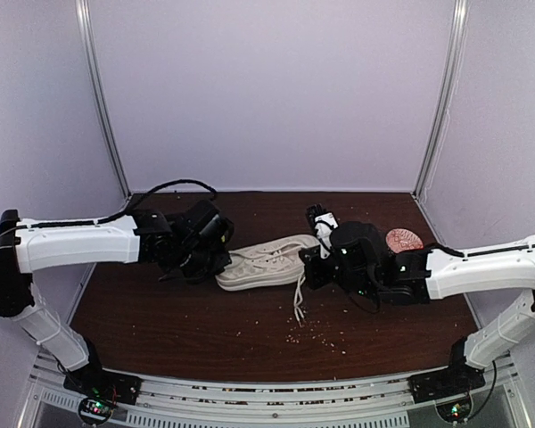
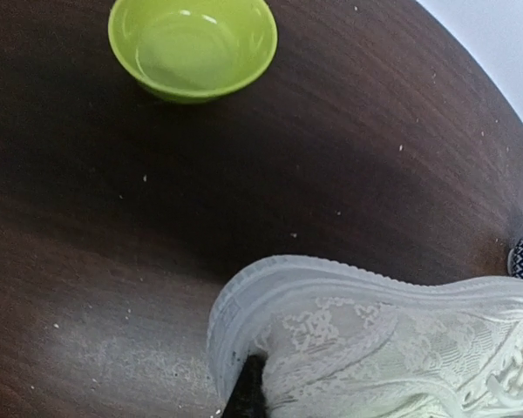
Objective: Tie the shoes
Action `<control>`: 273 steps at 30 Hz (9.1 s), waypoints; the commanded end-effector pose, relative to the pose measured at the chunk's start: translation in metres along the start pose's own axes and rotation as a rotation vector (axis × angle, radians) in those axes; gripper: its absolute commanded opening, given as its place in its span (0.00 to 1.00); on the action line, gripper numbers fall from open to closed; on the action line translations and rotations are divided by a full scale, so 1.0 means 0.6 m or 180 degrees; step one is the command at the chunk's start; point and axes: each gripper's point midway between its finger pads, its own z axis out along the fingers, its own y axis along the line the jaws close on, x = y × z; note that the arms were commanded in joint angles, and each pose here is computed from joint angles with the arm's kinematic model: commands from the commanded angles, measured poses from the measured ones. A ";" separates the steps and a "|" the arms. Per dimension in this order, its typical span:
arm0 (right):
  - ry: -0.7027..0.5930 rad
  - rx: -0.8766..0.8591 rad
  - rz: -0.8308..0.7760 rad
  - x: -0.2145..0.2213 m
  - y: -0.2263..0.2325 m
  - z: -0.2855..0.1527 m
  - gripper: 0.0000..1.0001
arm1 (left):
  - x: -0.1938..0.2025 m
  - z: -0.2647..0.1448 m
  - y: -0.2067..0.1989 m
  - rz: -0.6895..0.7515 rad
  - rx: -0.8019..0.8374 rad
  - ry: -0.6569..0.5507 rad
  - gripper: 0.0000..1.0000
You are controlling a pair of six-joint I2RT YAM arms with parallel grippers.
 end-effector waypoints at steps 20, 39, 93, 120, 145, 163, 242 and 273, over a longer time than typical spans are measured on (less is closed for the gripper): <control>0.1106 -0.0015 0.0409 0.135 -0.057 0.005 0.00 | 0.093 0.028 -0.092 0.1815 0.1155 0.0619 0.89; 0.0890 -0.0328 0.0542 0.080 -0.019 0.007 0.00 | 0.261 0.027 -0.094 0.1681 0.1895 0.1464 0.85; 0.0859 0.0366 0.0558 0.068 -0.145 0.021 0.37 | 0.194 -0.004 -0.095 0.2321 0.1959 0.0725 0.90; 0.1379 -0.0487 0.0419 0.268 0.043 -0.072 0.71 | 0.251 0.028 -0.041 0.1972 0.2218 0.1367 0.90; 0.1219 0.0215 0.0276 0.235 -0.058 -0.067 0.00 | 0.253 -0.033 -0.084 0.2171 0.2384 0.1165 0.92; 0.0759 0.0058 -0.0388 0.027 -0.122 0.018 0.00 | 0.155 0.013 -0.204 0.2499 0.2318 0.0644 0.87; 0.0298 -0.0511 -0.0039 0.005 -0.133 -0.039 0.00 | 0.163 0.072 -0.286 0.3112 0.3059 0.1021 0.41; 0.0260 -0.0599 0.0009 -0.001 -0.131 -0.043 0.00 | 0.208 0.096 -0.297 0.3084 0.3374 0.1625 0.79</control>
